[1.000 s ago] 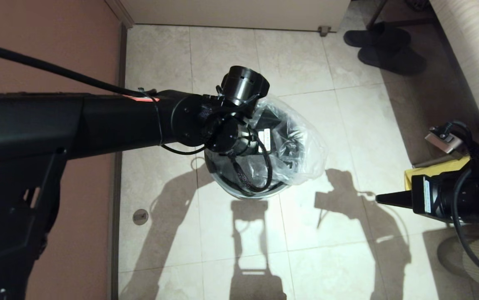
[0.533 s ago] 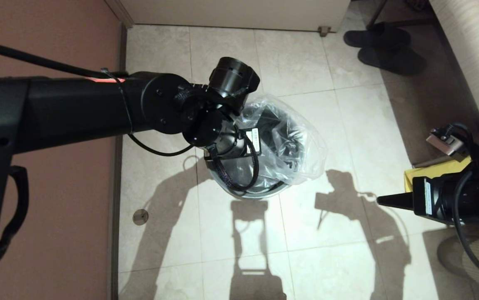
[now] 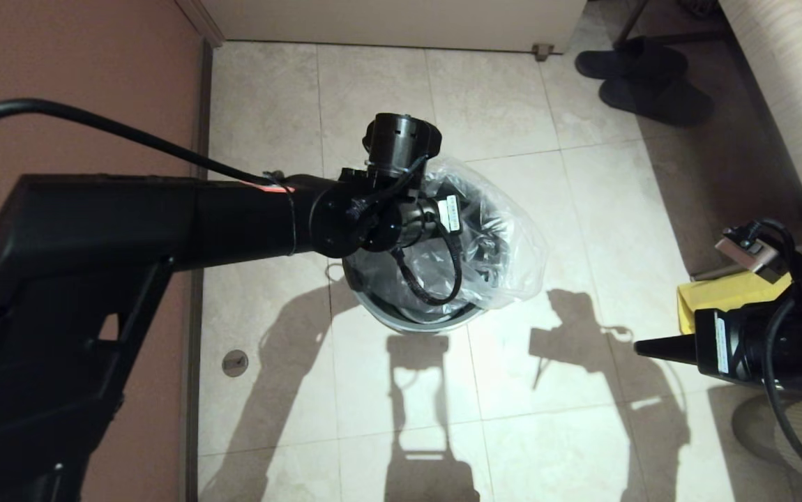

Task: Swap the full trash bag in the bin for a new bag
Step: Put the new garbage bag on the trash can

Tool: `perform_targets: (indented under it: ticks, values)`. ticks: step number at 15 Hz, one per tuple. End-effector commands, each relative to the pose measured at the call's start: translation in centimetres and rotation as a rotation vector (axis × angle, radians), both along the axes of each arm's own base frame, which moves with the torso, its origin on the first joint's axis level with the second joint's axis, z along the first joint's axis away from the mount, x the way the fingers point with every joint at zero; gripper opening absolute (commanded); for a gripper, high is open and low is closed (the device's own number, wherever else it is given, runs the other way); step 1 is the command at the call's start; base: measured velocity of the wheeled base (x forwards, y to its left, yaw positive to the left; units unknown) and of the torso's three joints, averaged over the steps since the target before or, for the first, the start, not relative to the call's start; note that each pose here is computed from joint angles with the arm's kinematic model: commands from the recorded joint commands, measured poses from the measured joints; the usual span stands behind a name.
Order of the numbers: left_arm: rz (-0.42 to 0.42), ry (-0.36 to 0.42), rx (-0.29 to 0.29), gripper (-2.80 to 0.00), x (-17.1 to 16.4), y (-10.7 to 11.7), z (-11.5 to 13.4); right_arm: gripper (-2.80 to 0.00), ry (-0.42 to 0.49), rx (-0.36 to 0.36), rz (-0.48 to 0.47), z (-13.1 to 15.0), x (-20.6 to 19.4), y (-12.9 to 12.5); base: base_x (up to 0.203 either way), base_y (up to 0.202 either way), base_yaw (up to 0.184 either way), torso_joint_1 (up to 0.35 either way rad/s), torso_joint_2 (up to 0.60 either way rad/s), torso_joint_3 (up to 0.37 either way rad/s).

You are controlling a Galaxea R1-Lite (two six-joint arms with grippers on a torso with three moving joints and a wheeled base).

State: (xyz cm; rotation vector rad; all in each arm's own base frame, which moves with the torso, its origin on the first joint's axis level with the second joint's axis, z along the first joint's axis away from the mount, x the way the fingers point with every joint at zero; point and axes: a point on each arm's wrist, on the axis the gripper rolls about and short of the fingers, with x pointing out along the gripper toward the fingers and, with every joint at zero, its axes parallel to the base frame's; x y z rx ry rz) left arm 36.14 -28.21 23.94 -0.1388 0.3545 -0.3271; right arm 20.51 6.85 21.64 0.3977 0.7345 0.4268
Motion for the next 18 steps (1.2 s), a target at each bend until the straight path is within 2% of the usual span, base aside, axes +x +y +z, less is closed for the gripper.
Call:
perform_targets:
  ticks: [1, 2, 3, 6, 8, 10, 12, 15, 16, 18]
  values:
    - [-0.026, -0.078, 0.009, -2.8, 1.6, -0.8, -1.4, -2.8, 0.004, 0.002, 0.002, -0.1, 0.0, 0.0, 0.0, 0.0, 0.0, 0.0, 0.0, 0.0]
    - [-0.077, -0.123, 0.025, -2.8, 2.0, -1.0, -1.4, -2.8, 0.003, 0.003, 0.003, -0.1, 0.0, 0.0, 0.0, 0.0, 0.0, 0.0, 0.0, 0.0]
    - [-0.113, -0.13, 0.054, -2.8, 2.1, -1.1, -1.7, -2.8, -0.003, 0.005, 0.003, -0.1, 0.1, 0.1, 0.0, 0.0, 0.0, 0.0, 0.0, 0.0]
    - [-0.112, -0.057, 0.138, -2.8, 2.6, -0.2, -2.8, -2.8, -0.005, 0.005, 0.003, -1.0, 0.3, 0.1, 0.0, 0.0, 0.0, 0.0, 0.0, 0.0]
    - [-0.114, -0.024, 0.18, -2.8, 1.9, 0.7, -1.7, -2.8, -0.003, 0.005, 0.002, -1.6, 0.2, 0.1, 0.0, 0.0, 0.0, 0.0, 0.0, 0.0]
    - [-0.116, -0.015, 0.191, -2.8, 0.3, 2.0, 0.8, -2.8, 0.001, 0.003, 0.0, -2.0, 0.1, 0.0, 0.0, 0.0, 0.0, 0.0, 0.0, 0.0]
    - [-0.13, 0.067, 0.251, -2.8, -1.1, 2.9, 1.4, -2.8, -0.002, 0.004, 0.0, -2.0, 0.1, 0.0, 0.0, 0.0, 0.0, 0.0, 0.0, 0.0]
    - [-0.156, 0.24, 0.366, -2.8, -2.6, 3.6, 0.1, -2.8, -0.032, 0.018, 0.005, -1.1, 0.1, 0.1, 0.0, 0.0, 0.0, 0.0, 0.0, 0.0]
    - [-0.144, 0.267, 0.352, -2.8, -2.5, 3.7, -0.3, -2.8, -0.07, 0.044, 0.013, -0.1, 0.5, 0.2, 0.0, 0.0, 0.0, 0.0, 0.0, 0.0]
    - [-0.1, 0.243, 0.247, -2.8, -2.1, 3.4, 0.1, -2.8, -0.13, 0.137, 0.035, 2.6, 1.3, 0.8, 0.0, 0.0, 0.0, 0.0, 0.0, 0.0]
